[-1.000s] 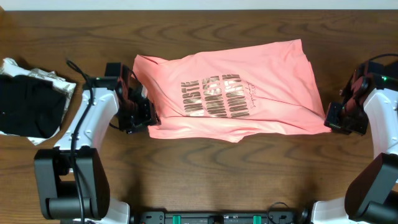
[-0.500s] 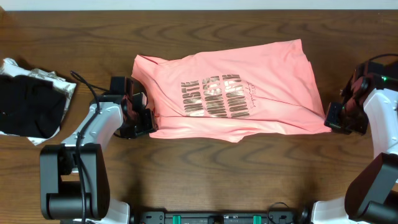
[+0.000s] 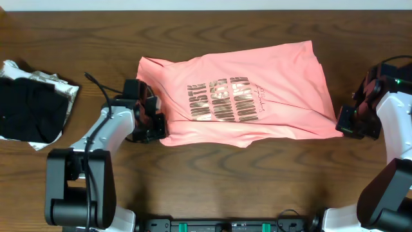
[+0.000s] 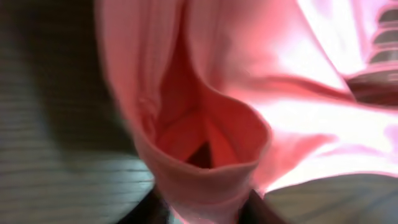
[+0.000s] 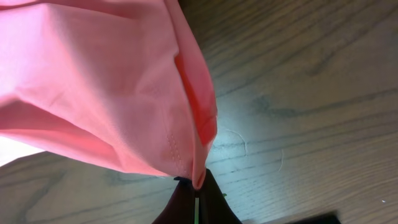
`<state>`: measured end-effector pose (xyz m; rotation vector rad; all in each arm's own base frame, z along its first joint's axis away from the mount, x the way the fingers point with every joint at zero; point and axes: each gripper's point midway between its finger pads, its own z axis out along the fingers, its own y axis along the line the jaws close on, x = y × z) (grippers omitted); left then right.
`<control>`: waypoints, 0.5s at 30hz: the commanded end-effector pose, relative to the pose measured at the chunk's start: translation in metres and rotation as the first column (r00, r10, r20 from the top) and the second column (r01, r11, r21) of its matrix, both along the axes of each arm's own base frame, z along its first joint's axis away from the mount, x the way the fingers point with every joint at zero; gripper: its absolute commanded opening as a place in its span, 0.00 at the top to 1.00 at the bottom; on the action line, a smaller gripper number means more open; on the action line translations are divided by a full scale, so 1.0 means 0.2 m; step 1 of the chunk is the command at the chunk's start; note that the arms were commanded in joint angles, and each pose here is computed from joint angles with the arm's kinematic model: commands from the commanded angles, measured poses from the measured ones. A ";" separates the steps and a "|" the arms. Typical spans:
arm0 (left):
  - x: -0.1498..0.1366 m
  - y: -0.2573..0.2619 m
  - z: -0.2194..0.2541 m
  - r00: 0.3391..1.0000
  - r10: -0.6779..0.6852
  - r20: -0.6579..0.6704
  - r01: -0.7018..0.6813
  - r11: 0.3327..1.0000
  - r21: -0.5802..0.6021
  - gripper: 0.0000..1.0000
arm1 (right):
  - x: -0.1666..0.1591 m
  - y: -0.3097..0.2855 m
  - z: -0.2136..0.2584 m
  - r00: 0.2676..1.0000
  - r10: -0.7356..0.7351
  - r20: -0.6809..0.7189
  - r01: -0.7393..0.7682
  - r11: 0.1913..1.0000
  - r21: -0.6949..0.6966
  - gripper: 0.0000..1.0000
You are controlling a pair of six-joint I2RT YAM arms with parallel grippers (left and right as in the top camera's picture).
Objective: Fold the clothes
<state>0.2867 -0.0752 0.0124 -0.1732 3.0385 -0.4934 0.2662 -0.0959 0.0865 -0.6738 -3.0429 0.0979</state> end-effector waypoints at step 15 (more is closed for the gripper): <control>-0.11 0.16 0.05 0.993 0.095 -0.067 -0.092 0.995 0.046 0.94 | -0.01 -0.03 0.01 0.999 -0.041 0.003 0.041 0.999 -0.016 0.99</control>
